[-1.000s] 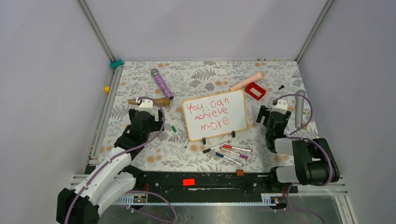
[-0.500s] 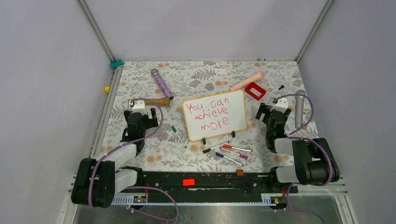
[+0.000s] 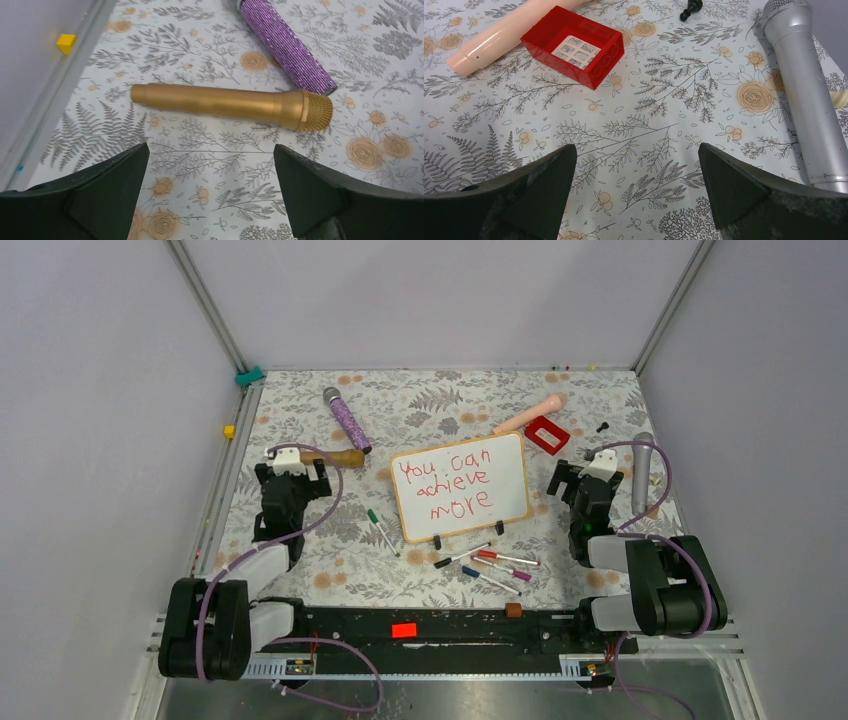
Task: Write a sentence on the whiteboard
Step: Reset both arms
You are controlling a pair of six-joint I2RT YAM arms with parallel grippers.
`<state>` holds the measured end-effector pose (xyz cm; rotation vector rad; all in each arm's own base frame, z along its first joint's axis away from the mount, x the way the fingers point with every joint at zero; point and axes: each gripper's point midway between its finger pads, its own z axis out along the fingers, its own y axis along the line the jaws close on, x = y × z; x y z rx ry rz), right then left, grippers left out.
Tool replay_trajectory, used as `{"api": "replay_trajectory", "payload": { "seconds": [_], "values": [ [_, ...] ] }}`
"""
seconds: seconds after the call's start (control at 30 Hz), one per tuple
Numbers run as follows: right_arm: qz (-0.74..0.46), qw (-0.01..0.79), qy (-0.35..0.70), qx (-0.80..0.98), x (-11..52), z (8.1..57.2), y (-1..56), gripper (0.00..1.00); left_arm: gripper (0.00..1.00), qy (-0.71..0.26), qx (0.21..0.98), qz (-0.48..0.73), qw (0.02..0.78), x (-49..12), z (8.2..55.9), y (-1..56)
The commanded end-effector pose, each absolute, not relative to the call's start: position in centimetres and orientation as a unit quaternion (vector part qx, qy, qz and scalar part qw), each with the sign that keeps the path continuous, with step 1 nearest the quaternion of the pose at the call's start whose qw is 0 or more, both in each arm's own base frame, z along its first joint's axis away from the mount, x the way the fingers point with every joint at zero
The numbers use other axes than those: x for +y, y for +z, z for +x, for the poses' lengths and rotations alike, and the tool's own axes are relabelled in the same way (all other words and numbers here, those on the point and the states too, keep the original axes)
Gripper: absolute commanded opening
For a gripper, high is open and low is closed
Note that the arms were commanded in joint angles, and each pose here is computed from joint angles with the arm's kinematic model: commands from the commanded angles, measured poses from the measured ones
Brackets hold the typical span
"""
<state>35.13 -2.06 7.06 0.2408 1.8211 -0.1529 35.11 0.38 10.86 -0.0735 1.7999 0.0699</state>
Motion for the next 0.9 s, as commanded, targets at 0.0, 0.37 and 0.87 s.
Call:
{"api": "replay_trajectory", "payload": {
  "seconds": [0.0, 0.37, 0.87],
  "values": [
    [0.106, 0.636, -0.064, 0.761, -2.2, 36.3, 9.5, 0.99, 0.96, 0.042, 0.770, -0.045, 0.636, 1.8, 34.6, 12.4],
    [0.107, 0.637, -0.064, 0.761, -2.2, 36.3, 9.4, 0.99, 0.92, -0.061, 0.722, -0.033, 0.688, -1.3, 34.9, 14.3],
    [0.107, 0.638, -0.064, 0.760, -2.2, 36.3, 9.5, 0.99, 0.99, -0.044, 0.726, 0.032, 0.685, -2.2, 37.2, 12.4]
  ]
}}
